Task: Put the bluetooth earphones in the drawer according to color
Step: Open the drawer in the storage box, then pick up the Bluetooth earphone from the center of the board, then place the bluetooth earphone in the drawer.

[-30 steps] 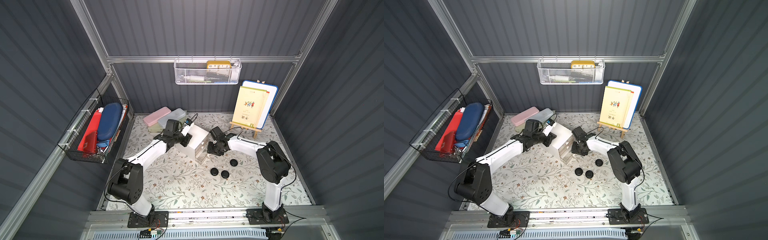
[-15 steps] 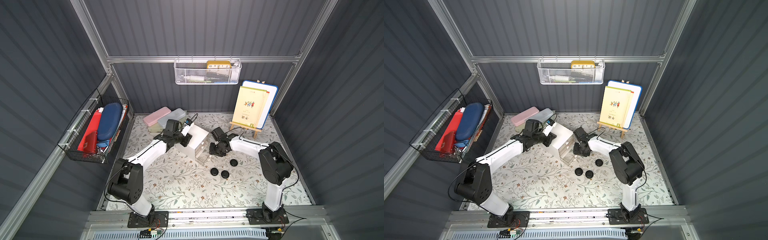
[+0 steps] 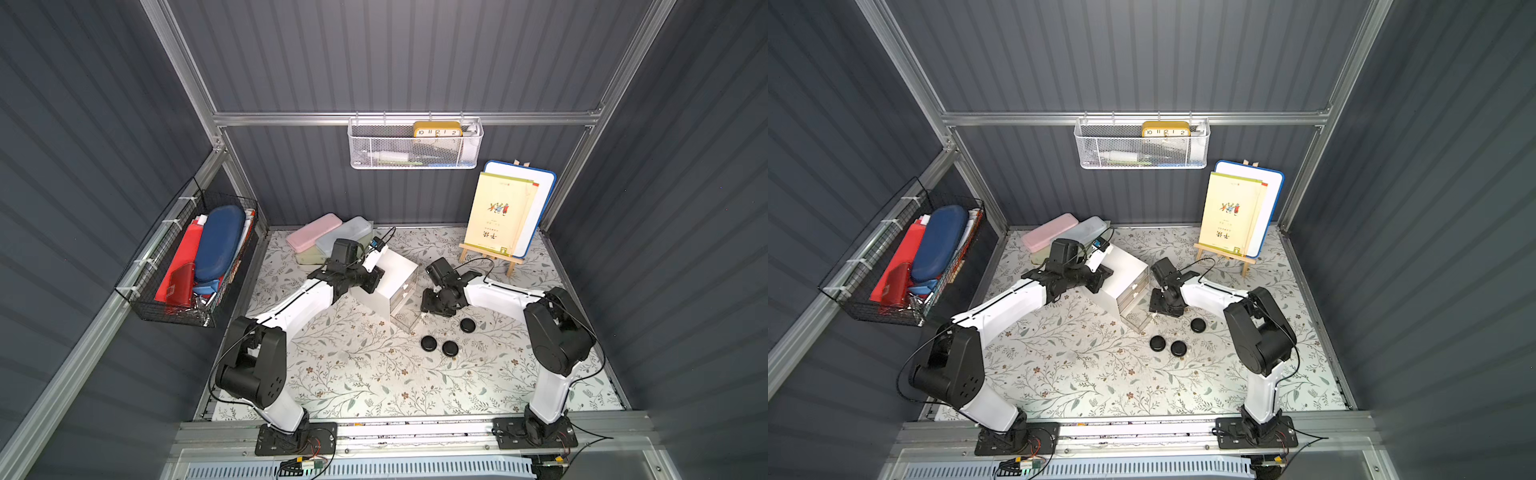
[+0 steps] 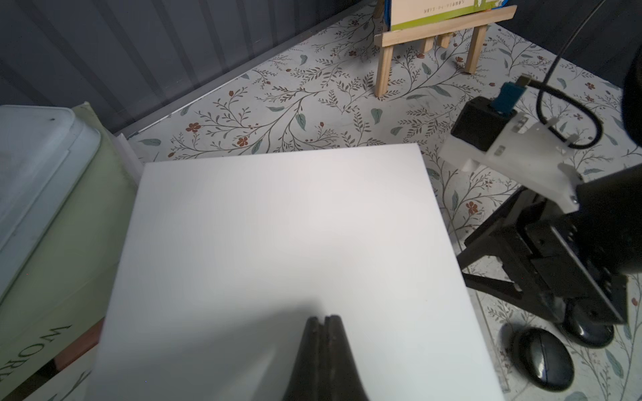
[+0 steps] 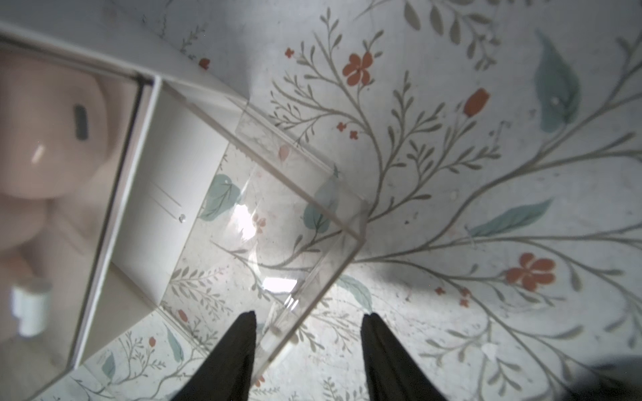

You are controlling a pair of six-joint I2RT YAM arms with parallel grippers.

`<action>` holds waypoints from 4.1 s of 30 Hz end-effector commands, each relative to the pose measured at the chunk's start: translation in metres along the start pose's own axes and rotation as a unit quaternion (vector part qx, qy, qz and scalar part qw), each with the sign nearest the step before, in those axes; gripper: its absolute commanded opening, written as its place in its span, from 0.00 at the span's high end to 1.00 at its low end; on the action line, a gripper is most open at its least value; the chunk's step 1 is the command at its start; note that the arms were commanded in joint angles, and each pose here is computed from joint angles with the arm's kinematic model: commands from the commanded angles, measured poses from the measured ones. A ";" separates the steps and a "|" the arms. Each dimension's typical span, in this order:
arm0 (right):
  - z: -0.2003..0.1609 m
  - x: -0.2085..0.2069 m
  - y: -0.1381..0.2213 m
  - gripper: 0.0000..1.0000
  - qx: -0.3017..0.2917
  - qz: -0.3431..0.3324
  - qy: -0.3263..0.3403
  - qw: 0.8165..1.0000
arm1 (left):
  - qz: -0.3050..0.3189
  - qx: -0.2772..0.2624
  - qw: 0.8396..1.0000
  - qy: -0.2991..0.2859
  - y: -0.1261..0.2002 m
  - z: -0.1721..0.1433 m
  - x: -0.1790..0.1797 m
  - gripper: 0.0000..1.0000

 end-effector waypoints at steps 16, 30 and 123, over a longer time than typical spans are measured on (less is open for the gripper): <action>-0.002 -0.054 0.073 0.34 -0.042 -0.109 0.012 0.993 | 0.053 -0.145 0.987 -0.050 0.081 0.106 -0.031 0.74; -0.052 -0.124 0.077 0.23 0.021 -0.153 -0.047 0.987 | -0.012 -0.145 0.985 -0.095 0.081 0.107 -0.078 0.08; 0.021 0.008 0.061 1.00 -0.065 -0.022 0.093 0.993 | 0.018 -0.093 0.990 -0.108 0.076 0.077 -0.059 0.01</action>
Point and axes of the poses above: each gripper's point midway between its finger pads, its own y axis back along the fingers, its own x axis along the line the jaws close on, z = x × y, the point moved 2 cm from there along y, back along the fingers, and after that the axes turned 12 degrees about y, right-handed, at the moved point
